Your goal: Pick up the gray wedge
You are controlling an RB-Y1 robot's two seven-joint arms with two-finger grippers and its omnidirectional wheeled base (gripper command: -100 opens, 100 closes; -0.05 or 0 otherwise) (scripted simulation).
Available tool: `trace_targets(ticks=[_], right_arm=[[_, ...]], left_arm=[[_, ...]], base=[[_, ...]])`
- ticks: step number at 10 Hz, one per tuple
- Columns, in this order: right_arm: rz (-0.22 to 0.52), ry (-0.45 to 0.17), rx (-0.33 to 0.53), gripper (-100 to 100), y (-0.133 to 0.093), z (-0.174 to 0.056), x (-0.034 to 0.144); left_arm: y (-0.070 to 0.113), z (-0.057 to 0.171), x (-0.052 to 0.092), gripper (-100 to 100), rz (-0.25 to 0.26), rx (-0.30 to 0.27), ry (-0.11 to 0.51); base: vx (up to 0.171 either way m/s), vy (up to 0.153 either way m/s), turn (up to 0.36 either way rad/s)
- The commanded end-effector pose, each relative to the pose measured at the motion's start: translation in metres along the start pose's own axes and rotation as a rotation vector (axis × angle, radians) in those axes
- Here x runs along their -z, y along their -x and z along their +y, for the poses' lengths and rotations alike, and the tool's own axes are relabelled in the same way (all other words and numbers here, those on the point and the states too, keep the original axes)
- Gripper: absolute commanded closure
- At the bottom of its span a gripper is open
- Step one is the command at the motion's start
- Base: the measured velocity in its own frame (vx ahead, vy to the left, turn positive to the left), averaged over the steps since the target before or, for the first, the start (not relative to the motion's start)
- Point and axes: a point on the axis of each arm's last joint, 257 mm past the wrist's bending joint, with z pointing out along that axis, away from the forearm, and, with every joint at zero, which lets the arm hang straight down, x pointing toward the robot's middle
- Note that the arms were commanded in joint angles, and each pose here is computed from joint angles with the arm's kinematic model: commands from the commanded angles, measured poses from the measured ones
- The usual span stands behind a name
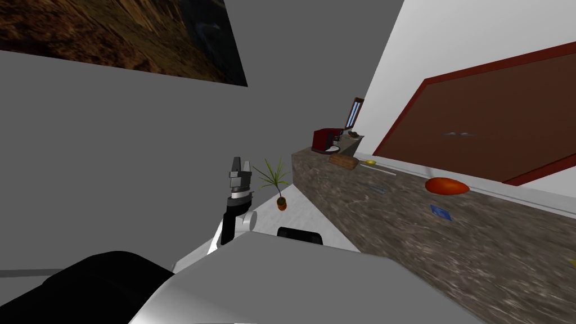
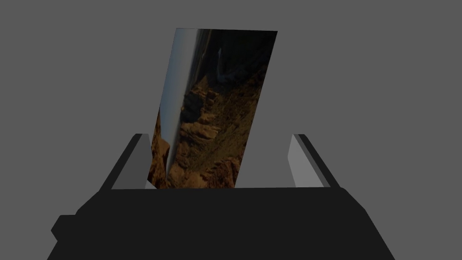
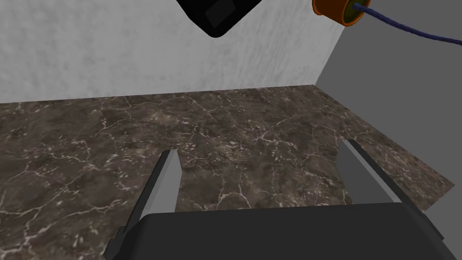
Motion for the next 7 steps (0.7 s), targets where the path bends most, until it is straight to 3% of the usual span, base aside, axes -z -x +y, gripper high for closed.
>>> trace_targets(ticks=[1, 3, 4, 5, 6, 7], right_arm=[[0.065, -0.074, 0.049, -100, -0.014, -0.033, 0.022], [0.071, -0.084, 0.061, -100, -0.011, -0.037, 0.026], [0.127, -0.149, 0.108, -100, -0.019, -0.064, 0.050], [0.129, -0.151, 0.111, -100, -0.019, -0.065, 0.051], [0.183, -0.210, 0.161, -100, -0.023, -0.089, 0.075], [0.184, -0.213, 0.162, -100, -0.023, -0.090, 0.076]], left_arm=[[0.000, 0.000, 0.000, 0, 0.000, 0.000, 0.000], [0.000, 0.000, 0.000, 0, 0.000, 0.000, 0.000], [0.000, 0.000, 0.000, 0, 0.000, 0.000, 0.000], [0.000, 0.000, 0.000, 0, 0.000, 0.000, 0.000], [0.000, 0.000, 0.000, 0, 0.000, 0.000, 0.000], [0.000, 0.000, 0.000, 0, 0.000, 0.000, 0.000]], base=[[0.092, 0.027, 0.143], [0.059, 0.026, 0.026], [0.076, 0.024, 0.162], [0.086, 0.004, 0.075], [0.108, 0.008, 0.118], [0.105, 0.001, 0.093]])
